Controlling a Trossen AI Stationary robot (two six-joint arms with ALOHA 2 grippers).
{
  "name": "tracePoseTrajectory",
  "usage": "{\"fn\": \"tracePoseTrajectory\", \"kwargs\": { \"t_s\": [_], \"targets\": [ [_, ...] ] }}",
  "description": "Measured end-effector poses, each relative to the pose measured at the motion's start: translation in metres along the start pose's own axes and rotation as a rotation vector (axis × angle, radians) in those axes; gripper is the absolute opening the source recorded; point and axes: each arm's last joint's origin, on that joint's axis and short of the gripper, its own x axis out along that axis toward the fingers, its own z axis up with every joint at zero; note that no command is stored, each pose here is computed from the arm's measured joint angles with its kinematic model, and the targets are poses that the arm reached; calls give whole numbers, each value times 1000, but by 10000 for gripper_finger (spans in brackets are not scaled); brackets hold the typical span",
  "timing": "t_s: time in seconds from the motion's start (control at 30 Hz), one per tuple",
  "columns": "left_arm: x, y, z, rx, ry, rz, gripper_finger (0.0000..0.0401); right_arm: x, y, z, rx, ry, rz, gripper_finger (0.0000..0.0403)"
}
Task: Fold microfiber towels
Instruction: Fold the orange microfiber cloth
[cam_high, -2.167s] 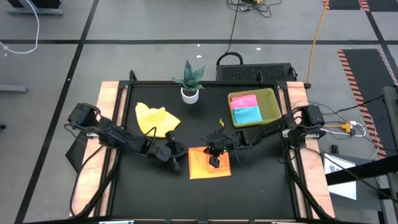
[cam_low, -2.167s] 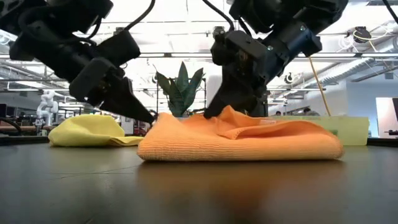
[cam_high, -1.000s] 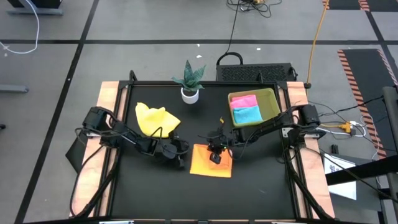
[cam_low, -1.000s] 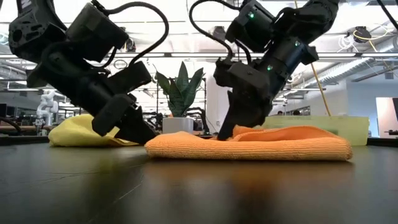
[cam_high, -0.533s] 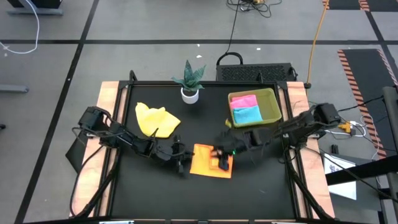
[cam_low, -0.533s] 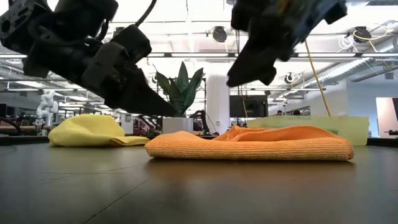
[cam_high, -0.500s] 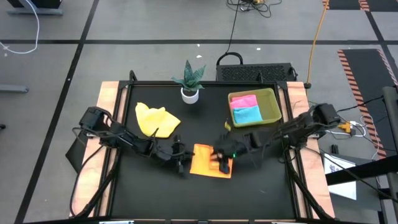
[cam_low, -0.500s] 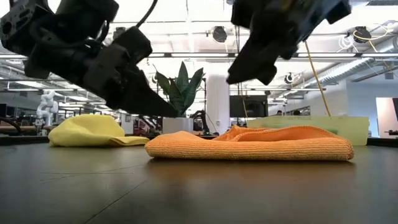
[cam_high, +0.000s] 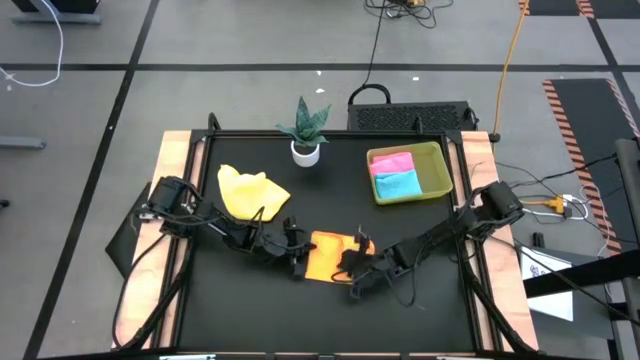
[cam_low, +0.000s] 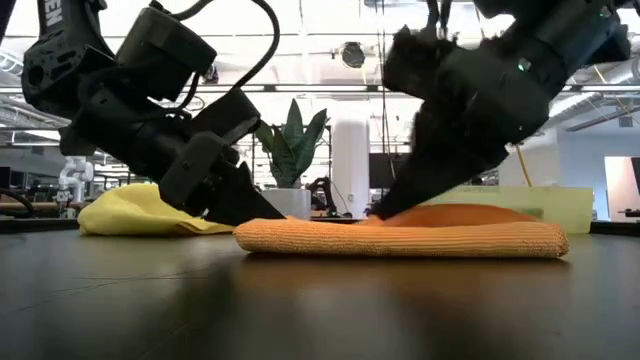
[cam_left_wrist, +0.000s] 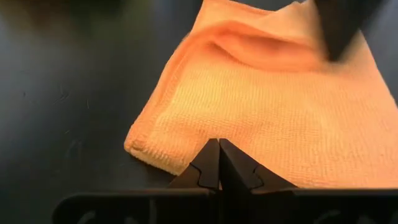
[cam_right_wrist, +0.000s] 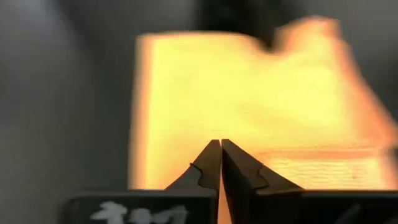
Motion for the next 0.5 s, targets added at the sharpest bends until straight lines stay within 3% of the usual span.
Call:
{"fn": "tracePoseTrajectory", "kwargs": {
  "t_s": [0.3,0.5],
  "targets": [
    [-1,-1,-1,8,19,-1,10,-30,-29,-10,125,35,-454,1],
    [-2,-2,0,7,12,-6,11,-46,-31,-1,174,-6,-466,1]
  ]
}}
